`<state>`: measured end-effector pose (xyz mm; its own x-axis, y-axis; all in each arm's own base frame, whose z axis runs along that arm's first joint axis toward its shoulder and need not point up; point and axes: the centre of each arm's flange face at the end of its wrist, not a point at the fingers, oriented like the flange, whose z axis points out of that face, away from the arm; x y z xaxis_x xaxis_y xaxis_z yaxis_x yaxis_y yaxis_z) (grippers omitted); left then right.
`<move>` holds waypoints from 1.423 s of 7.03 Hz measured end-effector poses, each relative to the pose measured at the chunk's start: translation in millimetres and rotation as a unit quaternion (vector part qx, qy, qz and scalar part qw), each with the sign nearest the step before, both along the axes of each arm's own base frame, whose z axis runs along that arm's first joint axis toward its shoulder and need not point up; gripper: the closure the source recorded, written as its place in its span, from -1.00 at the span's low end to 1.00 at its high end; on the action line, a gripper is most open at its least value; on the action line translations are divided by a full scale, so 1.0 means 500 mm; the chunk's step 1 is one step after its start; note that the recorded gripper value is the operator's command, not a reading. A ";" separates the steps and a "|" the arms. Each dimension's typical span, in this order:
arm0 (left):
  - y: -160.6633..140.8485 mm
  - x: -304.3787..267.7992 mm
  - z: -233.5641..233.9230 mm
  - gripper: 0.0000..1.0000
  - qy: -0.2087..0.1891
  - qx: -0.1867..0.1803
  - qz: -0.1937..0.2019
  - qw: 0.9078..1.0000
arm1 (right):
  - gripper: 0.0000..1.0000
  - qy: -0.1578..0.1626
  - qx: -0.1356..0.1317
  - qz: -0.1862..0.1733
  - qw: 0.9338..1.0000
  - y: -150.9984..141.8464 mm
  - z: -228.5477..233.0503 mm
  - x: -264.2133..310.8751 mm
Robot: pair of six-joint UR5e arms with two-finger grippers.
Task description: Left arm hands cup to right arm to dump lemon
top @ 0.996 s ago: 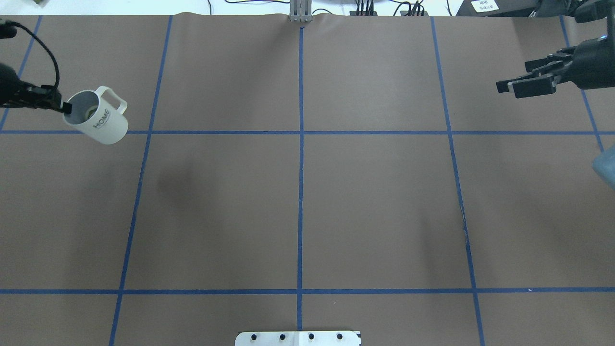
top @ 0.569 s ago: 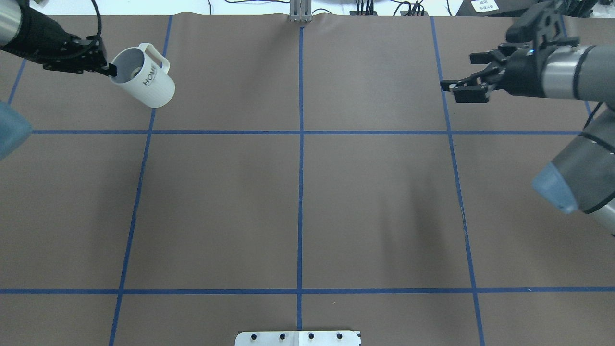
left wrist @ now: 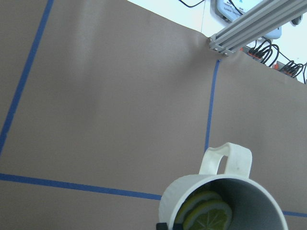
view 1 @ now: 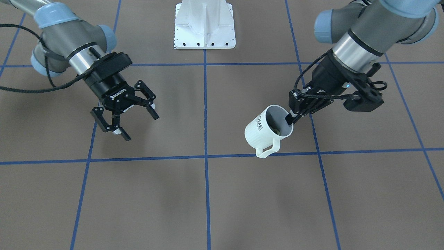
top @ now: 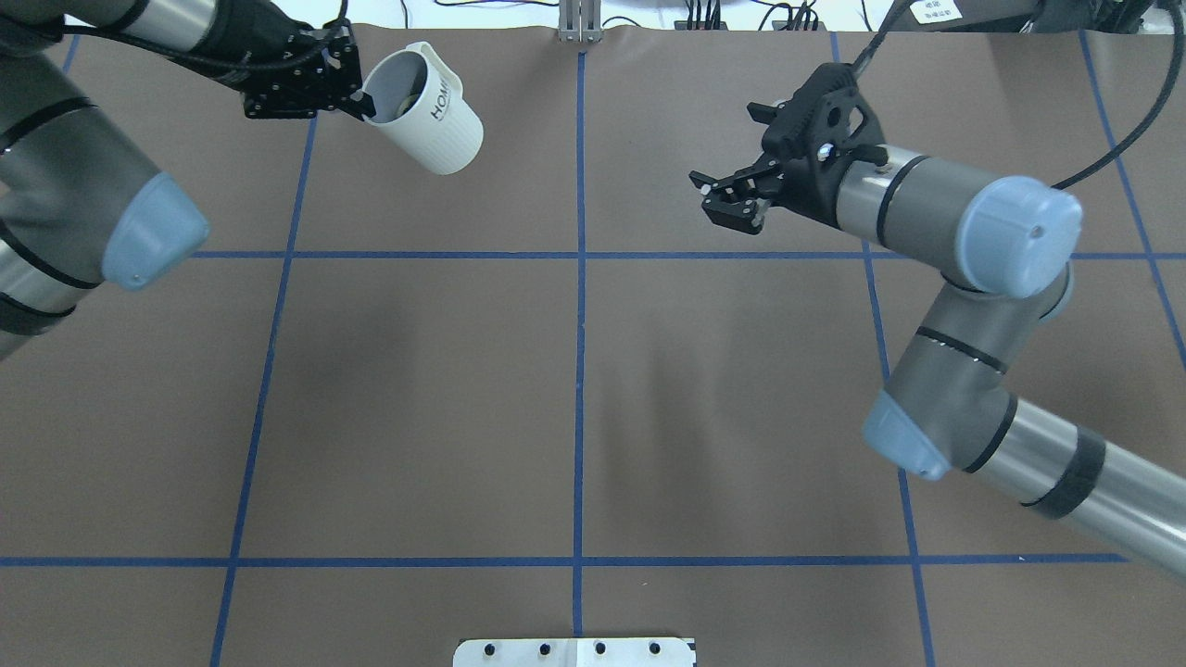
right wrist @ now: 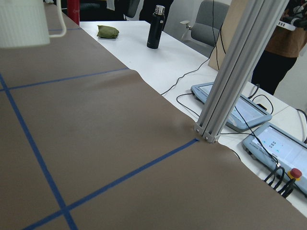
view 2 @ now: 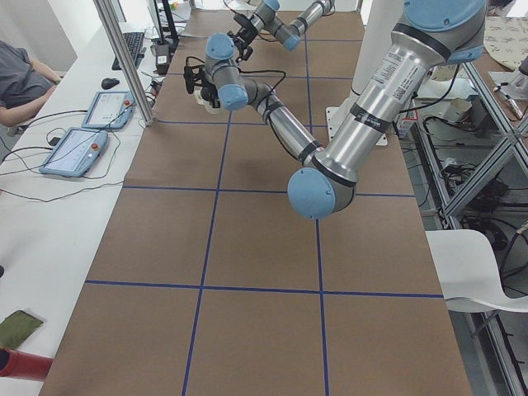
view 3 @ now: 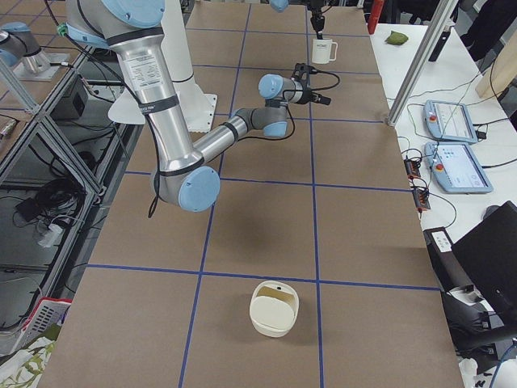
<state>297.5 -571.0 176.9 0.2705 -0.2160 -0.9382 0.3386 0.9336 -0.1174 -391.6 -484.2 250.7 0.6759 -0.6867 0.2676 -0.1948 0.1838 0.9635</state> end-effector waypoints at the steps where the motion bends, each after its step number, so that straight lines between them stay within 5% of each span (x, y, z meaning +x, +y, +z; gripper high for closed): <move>1: -0.002 0.039 -0.038 1.00 0.010 -0.017 -0.012 1.000 | -0.98 -0.012 0.008 0.037 0.999 0.033 -0.037 -0.050; 5: 0.000 0.110 -0.120 1.00 0.060 -0.122 -0.076 0.988 | -0.98 -0.029 0.012 0.098 0.995 0.076 -0.081 -0.097; 10: 0.050 0.198 -0.202 1.00 0.072 -0.209 -0.094 0.971 | -0.98 -0.024 0.021 0.117 0.993 0.096 -0.098 -0.118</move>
<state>396.7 -546.2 75.8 0.0622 -0.6182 -0.7836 0.4507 0.7179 -0.5305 -450.7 -435.9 201.5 0.8059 -0.5230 0.2775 -0.2724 0.0886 0.9581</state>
